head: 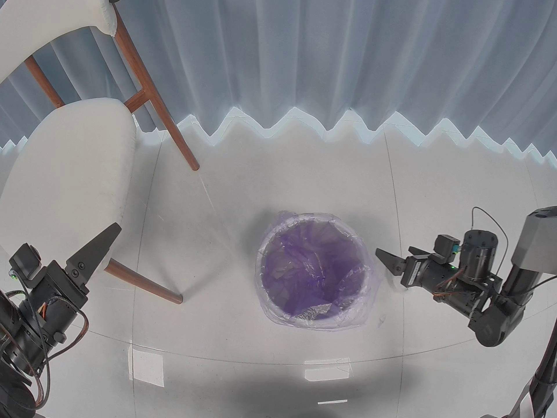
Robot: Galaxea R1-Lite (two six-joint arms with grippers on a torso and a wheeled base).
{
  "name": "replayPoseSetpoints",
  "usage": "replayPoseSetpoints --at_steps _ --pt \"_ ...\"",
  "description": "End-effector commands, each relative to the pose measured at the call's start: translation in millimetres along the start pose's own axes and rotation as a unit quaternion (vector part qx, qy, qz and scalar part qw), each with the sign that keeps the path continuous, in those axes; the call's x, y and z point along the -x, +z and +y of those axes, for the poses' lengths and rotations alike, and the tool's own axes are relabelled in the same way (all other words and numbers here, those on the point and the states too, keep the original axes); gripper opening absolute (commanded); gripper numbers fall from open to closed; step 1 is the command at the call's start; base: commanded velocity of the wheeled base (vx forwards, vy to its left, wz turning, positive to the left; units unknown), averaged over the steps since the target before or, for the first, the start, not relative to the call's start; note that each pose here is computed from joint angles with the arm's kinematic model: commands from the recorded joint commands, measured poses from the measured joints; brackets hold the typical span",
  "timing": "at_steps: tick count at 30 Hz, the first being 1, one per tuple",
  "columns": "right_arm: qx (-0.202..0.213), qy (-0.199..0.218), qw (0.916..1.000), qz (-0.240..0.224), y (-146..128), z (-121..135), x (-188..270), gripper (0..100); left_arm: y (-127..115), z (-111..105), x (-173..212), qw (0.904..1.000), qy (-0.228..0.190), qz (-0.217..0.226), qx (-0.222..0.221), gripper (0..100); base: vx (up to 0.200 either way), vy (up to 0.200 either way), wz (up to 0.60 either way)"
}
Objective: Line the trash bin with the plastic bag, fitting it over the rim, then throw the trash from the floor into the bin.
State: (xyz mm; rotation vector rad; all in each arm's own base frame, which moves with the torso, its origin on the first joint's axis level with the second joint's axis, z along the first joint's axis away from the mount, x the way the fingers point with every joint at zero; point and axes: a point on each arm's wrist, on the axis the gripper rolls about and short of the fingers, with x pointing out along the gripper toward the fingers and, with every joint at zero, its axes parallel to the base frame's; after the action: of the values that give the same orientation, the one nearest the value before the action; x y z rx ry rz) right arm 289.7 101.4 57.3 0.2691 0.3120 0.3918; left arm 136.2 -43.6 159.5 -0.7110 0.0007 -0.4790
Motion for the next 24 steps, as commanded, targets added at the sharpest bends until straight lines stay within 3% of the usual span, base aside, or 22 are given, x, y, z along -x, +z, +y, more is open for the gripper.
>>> replayPoseSetpoints --at_steps 1,6,11,19,24 --pt "-0.003 -0.023 0.9993 -0.030 20 -7 45 100 -1 -1 8 1.0000 0.000 0.001 0.002 100 0.000 0.000 0.00" --pt "0.012 -0.066 0.9974 -0.027 20 -31 44 100 -3 1 9 0.9999 0.011 0.012 0.003 100 0.000 0.000 0.00" --pt "0.071 -0.115 0.9907 -0.019 18 -70 21 100 -3 1 8 0.9998 0.013 0.015 0.004 100 0.000 0.000 0.00" --pt "0.088 -0.127 0.9858 0.065 -7 -98 -31 100 -4 2 8 0.9998 0.014 0.017 -0.001 100 0.000 0.000 0.00" --pt "0.109 -0.127 0.9818 0.090 -29 -116 -65 100 -4 2 8 0.9997 0.016 0.018 0.003 100 0.000 0.000 0.00"
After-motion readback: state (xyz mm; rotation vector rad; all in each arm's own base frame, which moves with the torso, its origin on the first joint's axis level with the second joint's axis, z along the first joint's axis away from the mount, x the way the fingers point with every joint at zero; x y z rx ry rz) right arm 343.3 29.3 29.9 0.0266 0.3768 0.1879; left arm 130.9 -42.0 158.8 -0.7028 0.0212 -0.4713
